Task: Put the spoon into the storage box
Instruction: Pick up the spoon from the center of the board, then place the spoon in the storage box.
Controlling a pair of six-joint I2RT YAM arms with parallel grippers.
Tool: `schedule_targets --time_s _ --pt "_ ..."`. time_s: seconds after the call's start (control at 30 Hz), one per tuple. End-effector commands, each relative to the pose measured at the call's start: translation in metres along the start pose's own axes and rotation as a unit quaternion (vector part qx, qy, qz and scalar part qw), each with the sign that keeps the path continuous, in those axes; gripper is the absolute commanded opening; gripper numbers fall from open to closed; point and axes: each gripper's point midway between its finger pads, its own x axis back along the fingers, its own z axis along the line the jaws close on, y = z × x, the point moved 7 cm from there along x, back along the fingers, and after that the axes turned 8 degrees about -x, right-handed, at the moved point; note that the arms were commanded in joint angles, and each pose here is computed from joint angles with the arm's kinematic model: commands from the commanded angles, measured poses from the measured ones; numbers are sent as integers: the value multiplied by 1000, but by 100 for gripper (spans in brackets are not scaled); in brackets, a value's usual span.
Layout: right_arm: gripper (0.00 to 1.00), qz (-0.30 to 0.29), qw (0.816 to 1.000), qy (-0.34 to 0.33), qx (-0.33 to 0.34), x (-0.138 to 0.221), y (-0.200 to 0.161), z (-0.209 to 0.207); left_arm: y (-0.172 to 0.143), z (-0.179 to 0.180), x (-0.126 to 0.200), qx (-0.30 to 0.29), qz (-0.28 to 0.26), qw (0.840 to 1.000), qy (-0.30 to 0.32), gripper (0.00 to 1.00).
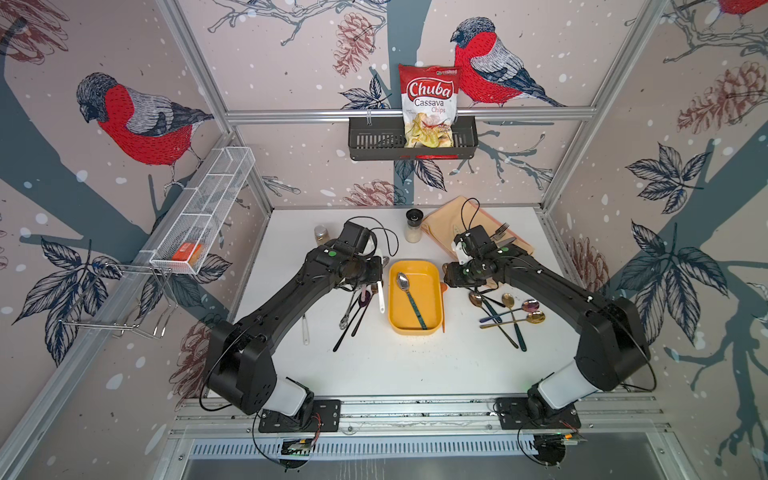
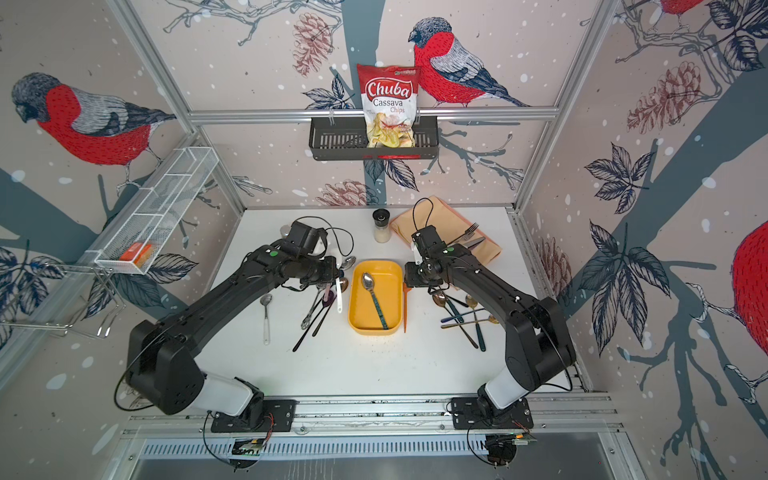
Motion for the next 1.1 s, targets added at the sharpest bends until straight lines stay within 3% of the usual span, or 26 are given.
schedule_targets --time_s 0.0,0.3,0.6,0.87,1.07 --pt "51 -6 1000 1 -7 5 0 -6 1 -18 -10 8 27 999 -34 8" --pt "51 -10 1000 -5 -20 8 -7 -19 -5 -32 -72 32 72 996 -50 8" --pt "51 -4 1000 -2 -29 3 -16 -24 -15 -24 -109 56 113 991 -37 8" --pt "52 1 1000 -3 -27 -1 -19 -26 -25 -17 -128 69 143 987 -23 9" --pt "52 9 999 0 -31 -6 -20 -26 -27 -16 -133 73 152 985 -24 17"
